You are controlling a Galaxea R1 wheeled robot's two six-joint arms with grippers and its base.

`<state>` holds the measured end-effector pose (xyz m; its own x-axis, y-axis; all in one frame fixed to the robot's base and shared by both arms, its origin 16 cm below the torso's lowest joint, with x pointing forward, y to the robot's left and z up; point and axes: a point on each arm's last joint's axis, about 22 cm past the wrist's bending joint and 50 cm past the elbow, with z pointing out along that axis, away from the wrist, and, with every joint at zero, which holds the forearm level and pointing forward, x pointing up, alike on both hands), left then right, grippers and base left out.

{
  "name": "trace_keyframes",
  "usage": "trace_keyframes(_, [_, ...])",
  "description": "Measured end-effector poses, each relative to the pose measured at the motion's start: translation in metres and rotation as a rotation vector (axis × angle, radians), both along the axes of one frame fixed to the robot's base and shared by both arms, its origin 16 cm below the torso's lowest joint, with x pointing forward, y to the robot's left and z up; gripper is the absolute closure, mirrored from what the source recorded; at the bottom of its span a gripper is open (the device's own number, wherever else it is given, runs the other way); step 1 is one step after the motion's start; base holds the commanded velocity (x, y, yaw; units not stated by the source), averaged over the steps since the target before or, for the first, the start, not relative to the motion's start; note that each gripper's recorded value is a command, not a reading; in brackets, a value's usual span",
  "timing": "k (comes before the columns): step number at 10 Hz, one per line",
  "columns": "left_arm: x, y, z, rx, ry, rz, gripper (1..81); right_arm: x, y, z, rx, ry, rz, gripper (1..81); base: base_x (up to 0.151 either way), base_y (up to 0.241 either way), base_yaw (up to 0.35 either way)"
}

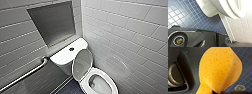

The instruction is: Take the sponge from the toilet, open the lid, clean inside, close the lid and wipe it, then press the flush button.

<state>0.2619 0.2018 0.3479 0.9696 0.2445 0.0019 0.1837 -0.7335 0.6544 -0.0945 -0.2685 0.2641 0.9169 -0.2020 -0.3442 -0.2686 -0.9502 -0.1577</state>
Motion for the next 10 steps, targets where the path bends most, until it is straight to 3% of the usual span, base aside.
trace_keyframes(4, [0.078, 0.009, 0.010, -0.004, -0.037, 0.056, 1.0, 0.017, -0.001, -0.006, 0.015, 0.005, 0.049, 81.1, 0.000, 0.000, 0.000])
trace_keyframes(6, [0.116, 0.010, 0.019, -0.019, -0.040, 0.103, 1.0, 0.030, 0.011, -0.003, 0.056, -0.006, 0.015, 81.1, 0.000, 0.000, 0.000])
trace_keyframes(9, [0.175, 0.017, 0.035, -0.054, -0.016, 0.229, 1.0, 0.044, 0.033, 0.013, 0.149, -0.007, -0.029, 81.1, 0.000, 0.000, 0.000])
trace_keyframes(10, [0.192, 0.018, 0.040, -0.064, -0.018, 0.259, 1.0, 0.050, 0.030, 0.017, 0.161, -0.012, -0.032, 81.1, 0.000, 0.000, 0.000])
